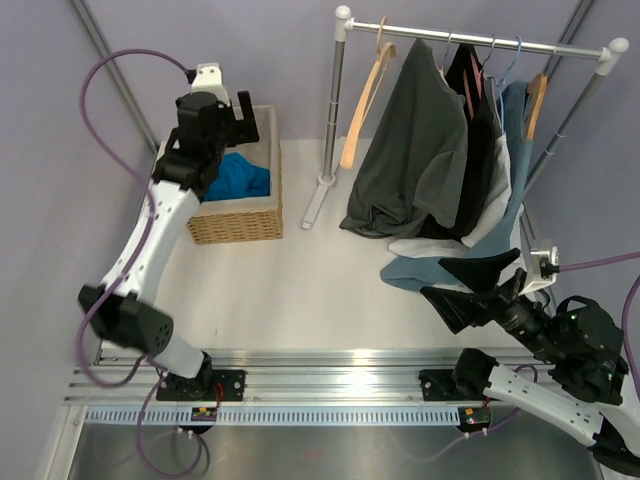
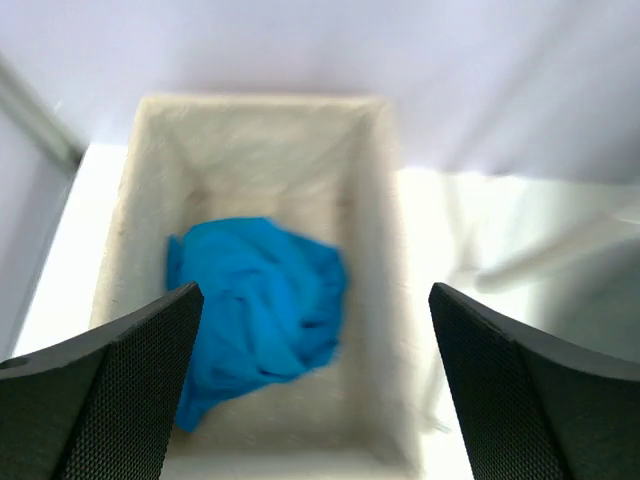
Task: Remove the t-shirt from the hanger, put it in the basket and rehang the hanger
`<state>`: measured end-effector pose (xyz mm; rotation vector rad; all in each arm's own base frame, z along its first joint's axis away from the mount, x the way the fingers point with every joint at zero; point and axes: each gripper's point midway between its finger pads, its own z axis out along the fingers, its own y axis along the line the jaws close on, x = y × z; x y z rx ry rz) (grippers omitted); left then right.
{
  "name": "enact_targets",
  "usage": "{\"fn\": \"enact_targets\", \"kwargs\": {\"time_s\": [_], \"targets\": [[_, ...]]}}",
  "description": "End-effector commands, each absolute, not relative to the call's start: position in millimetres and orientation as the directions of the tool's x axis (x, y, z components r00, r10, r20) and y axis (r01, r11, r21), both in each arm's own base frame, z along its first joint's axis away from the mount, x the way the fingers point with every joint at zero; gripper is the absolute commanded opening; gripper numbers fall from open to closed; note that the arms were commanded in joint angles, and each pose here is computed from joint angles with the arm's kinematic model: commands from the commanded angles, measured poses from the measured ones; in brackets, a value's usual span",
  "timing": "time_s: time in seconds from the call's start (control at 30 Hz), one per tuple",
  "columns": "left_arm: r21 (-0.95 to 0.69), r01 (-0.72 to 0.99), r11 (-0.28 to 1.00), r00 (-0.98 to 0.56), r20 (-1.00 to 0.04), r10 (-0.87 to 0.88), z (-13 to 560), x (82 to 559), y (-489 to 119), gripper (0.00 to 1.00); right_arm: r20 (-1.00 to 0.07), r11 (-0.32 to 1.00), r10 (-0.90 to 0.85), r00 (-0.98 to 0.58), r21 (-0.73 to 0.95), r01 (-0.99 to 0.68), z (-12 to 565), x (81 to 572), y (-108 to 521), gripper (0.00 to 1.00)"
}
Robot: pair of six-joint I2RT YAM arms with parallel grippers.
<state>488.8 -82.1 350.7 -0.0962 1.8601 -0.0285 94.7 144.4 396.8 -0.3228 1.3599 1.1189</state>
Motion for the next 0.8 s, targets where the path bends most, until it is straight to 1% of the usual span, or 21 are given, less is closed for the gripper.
{"fn": "enact_targets", "kwargs": {"time_s": [0.0,0.03,0.07,0.1,0.17,0.2,0.23,0.27,0.37,0.4,0.43,0.47,0.5,0.67,0.73,0.77], "targets": [[-0.183,0.072,0.981,-0.212,-0.963,-0.164,389,428,-119,0.96,-0.835,0.566,0.503,-0.223,0.513,-0.645,394,120,137,1.0],[-0.187,0.128,0.974,-0.214,-0.964,-0.157,388,411,-145,0.99,-0.835,0.586,0.497,-0.235,0.523,-0.62,391,124,137,1.0],[-0.179,0.14,0.974,-0.179,-0.972,-0.153,397,395,-151,0.99,-0.839,0.616,0.487,-0.244,0.528,-0.585,390,127,131,0.99],[-0.157,0.196,0.968,-0.216,-0.97,-0.113,379,378,-179,0.99,-0.848,0.642,0.458,-0.265,0.522,-0.561,384,133,137,0.99],[-0.155,0.218,0.963,-0.209,-0.972,-0.109,378,353,-191,0.99,-0.857,0.684,0.44,-0.268,0.513,-0.519,382,141,137,0.99],[-0.169,0.267,0.949,-0.219,-0.969,-0.111,375,336,-208,0.99,-0.872,0.714,0.401,-0.282,0.49,-0.501,373,148,144,0.99],[-0.181,0.285,0.941,-0.235,-0.965,-0.114,360,327,-216,0.99,-0.879,0.731,0.382,-0.286,0.476,-0.489,368,153,148,1.0],[-0.208,0.341,0.916,-0.215,-0.967,-0.14,368,306,-228,0.99,-0.888,0.758,0.355,-0.293,0.457,-0.466,359,162,156,0.99],[-0.21,0.372,0.904,-0.215,-0.967,-0.137,354,283,-236,0.99,-0.893,0.791,0.318,-0.317,0.435,-0.43,341,176,170,0.99],[-0.221,0.419,0.881,-0.207,-0.968,-0.145,359,265,-243,0.99,-0.891,0.799,0.308,-0.333,0.432,-0.419,334,182,180,0.99],[-0.225,0.443,0.868,-0.2,-0.968,-0.149,359,258,-247,0.99,-0.887,0.802,0.31,-0.342,0.437,-0.407,331,185,184,0.99],[-0.218,0.473,0.854,-0.217,-0.968,-0.127,346,249,-251,0.99,-0.884,0.808,0.313,-0.348,0.441,-0.392,326,188,186,1.0],[-0.226,0.513,0.828,-0.213,-0.968,-0.132,347,235,-256,0.99,-0.87,0.806,0.334,-0.362,0.463,-0.369,323,193,192,0.99],[-0.214,0.597,0.773,-0.222,-0.97,-0.097,318,207,-268,0.99,-0.874,0.82,0.322,-0.364,0.45,-0.353,313,202,202,1.0],[-0.201,0.645,0.737,-0.19,-0.977,-0.099,320,198,-271,0.99,-0.884,0.833,0.302,-0.357,0.427,-0.353,302,205,204,1.0],[-0.19,0.678,0.71,-0.197,-0.978,-0.074,307,191,-275,0.99,-0.889,0.828,0.311,-0.337,0.427,-0.363,305,207,205,1.0]]}}
